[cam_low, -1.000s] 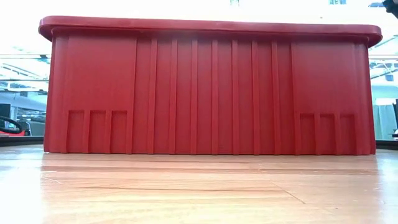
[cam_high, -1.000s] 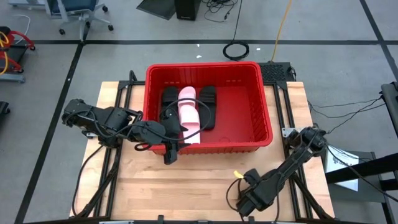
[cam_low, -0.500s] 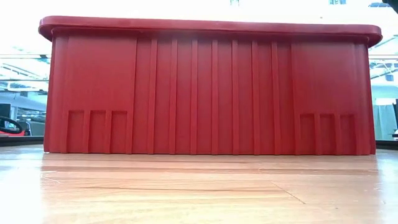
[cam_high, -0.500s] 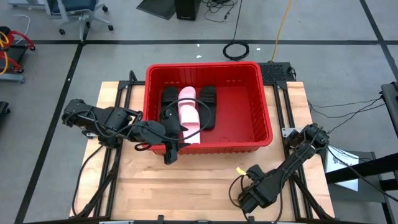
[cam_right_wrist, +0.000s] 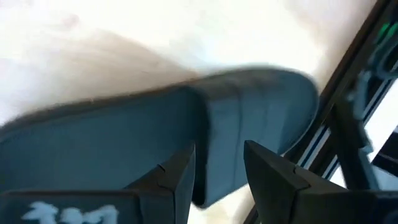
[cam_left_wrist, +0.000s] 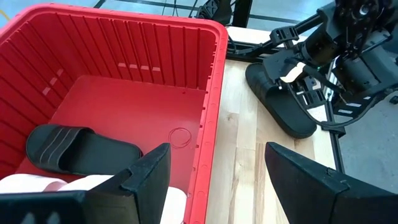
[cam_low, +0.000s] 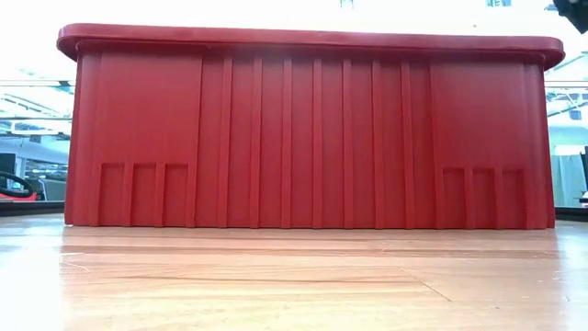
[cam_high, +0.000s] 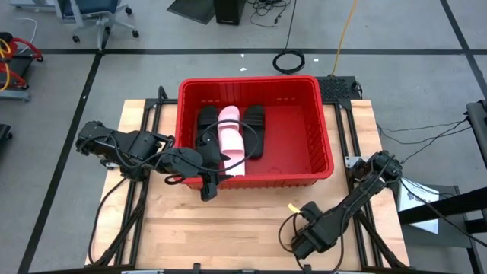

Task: Pick and place slides into bin
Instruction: Put the black slide into the red bin

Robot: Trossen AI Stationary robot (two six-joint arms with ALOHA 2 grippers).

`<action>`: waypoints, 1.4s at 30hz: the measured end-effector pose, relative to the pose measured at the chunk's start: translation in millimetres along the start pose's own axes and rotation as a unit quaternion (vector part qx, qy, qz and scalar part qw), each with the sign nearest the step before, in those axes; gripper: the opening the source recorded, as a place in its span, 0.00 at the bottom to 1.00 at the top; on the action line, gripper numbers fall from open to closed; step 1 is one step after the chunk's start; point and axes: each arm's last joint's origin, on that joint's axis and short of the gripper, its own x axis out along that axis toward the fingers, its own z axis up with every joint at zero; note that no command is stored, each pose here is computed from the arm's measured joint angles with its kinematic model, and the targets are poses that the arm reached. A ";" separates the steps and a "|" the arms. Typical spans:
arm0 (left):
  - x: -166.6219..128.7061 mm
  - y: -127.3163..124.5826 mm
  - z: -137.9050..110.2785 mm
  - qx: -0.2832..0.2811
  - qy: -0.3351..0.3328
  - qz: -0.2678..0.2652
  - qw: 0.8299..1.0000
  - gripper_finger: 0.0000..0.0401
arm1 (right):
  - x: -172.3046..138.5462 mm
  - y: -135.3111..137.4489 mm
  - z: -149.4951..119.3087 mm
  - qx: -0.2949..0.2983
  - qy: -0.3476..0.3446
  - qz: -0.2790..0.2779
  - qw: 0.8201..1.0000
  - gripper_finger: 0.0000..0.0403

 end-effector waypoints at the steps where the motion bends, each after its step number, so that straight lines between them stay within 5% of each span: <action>1: 0.0 -0.1 0.0 -0.001 0.000 0.000 1.000 0.64 | 2.0 1.1 -0.4 -0.002 0.007 0.003 1.000 0.32; 22: 0.0 -0.1 0.0 -0.004 0.000 -0.001 1.000 0.64 | 50.3 -9.7 1.6 0.011 0.090 -0.085 0.992 0.31; 31: 0.0 -0.1 0.0 -0.002 0.000 -0.001 1.000 0.64 | 50.9 -12.2 1.6 0.020 0.100 -0.101 0.990 0.06; 37: 0.0 -0.1 0.0 0.000 0.000 -0.001 1.000 0.64 | 51.1 -9.6 0.5 0.012 0.109 -0.086 0.990 0.02; 42: 0.0 0.0 -0.2 0.001 0.001 0.000 1.000 0.64 | 42.3 -6.8 -0.8 0.009 0.115 -0.018 0.993 0.01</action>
